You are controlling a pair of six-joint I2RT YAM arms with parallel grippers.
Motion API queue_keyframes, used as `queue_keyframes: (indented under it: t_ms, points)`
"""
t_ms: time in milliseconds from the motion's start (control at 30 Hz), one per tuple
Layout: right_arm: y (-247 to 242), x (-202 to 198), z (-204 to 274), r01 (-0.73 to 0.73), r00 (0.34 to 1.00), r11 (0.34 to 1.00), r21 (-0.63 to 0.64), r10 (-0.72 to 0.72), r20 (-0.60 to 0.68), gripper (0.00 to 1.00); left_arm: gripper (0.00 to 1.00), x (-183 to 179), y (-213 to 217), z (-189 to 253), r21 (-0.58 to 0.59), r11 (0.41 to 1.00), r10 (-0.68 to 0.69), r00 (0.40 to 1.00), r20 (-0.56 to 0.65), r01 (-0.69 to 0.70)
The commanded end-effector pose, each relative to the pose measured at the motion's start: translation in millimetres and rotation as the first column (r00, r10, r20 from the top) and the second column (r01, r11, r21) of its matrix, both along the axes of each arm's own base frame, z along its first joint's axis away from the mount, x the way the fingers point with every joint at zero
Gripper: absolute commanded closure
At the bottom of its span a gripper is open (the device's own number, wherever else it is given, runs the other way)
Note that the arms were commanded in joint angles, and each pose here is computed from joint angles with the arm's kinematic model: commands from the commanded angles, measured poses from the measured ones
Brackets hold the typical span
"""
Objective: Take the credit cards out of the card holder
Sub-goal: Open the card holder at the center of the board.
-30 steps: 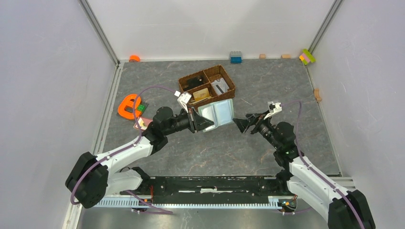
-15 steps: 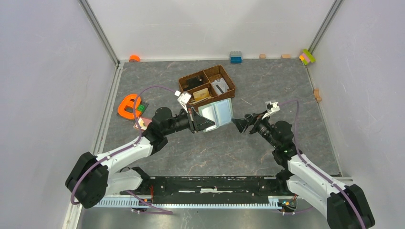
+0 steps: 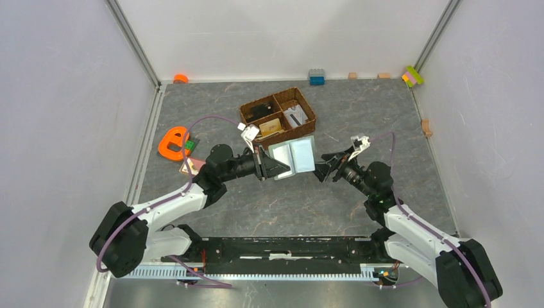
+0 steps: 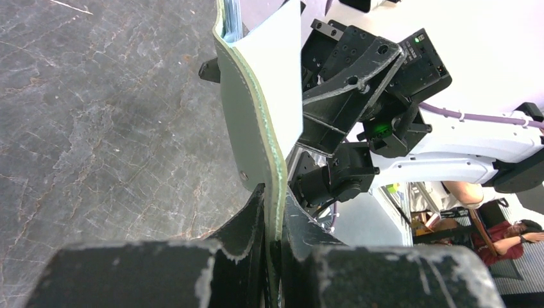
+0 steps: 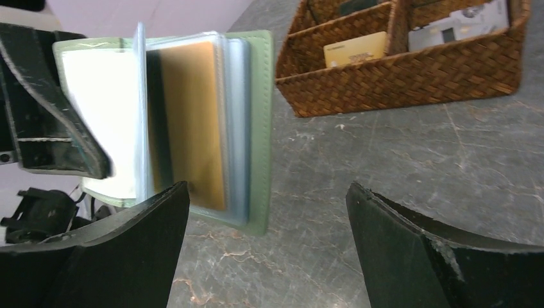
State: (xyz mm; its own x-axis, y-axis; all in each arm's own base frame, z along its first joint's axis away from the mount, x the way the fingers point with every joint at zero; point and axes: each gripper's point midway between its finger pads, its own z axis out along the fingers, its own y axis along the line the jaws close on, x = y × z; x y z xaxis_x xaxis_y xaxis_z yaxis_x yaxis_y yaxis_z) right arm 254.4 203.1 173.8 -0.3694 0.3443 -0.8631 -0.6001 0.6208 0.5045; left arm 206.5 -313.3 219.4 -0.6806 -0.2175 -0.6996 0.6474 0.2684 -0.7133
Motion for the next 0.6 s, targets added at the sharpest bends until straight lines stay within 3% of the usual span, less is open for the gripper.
queue_keyframes:
  t_ms: [0,233,567]
  points:
    - [18,-8,32,-0.101,0.989,0.994,0.033,0.097,0.110,0.05,0.96,-4,-7,27,-0.067,0.997,-0.042,0.998,0.056,0.046]
    - [41,-23,39,-0.218,0.966,0.976,0.021,0.213,0.149,0.06,0.96,-4,-9,24,-0.062,0.997,-0.050,0.997,0.050,0.053]
    - [51,-33,46,-0.260,0.947,0.966,-0.005,0.256,0.195,0.12,0.97,2,-13,13,-0.027,0.999,-0.043,0.999,0.015,0.044]
